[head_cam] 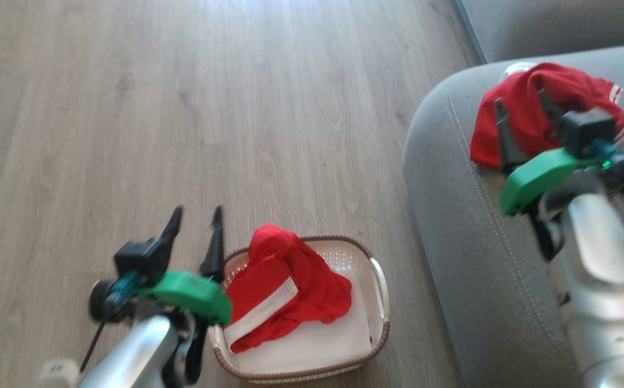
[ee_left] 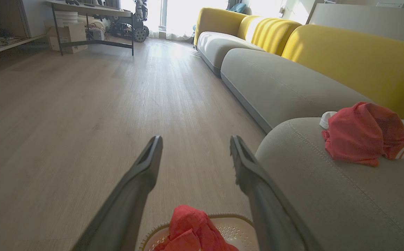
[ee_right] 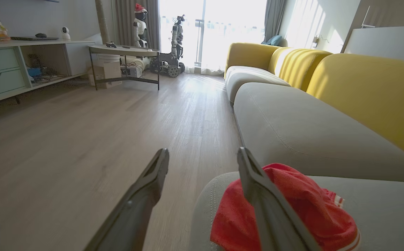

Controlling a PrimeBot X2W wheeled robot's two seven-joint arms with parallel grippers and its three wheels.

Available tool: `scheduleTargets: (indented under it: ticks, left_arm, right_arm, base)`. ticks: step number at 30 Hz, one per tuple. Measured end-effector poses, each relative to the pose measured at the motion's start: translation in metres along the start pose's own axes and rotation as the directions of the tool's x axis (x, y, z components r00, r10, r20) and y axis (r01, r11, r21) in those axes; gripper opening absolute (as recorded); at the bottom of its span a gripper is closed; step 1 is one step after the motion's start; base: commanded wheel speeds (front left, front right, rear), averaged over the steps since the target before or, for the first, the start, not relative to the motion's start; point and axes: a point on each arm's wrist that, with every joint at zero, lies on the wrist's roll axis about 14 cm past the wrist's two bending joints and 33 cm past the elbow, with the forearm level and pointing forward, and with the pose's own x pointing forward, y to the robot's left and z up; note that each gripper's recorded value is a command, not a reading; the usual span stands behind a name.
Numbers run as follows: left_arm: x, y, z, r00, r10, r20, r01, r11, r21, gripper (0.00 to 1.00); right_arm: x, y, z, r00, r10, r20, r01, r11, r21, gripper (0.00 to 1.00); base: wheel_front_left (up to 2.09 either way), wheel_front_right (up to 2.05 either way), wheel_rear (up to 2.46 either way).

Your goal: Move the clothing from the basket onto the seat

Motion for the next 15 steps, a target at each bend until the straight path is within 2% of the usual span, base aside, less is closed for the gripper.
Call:
scheduleTargets:
  ticks: [7, 15]
  left_arm:
    - [-0.035, 0.040, -0.006, 0.991, 0.131, 0.002, -0.131, 0.991, -0.001, 1.00]
    - [-0.074, 0.073, 0.002, 0.967, 0.250, 0.053, -0.250, 0.968, 0.009, 1.00]
  right_arm:
    - [-0.021, 0.041, -0.005, 0.997, 0.070, 0.021, -0.071, 0.996, 0.052, 1.00]
    - [-0.061, 0.055, -0.018, 0.996, 0.079, 0.035, -0.082, 0.992, 0.098, 1.00]
  base:
    - [0.00, 0.00, 0.00]
    - [0.00, 0.00, 0.00]
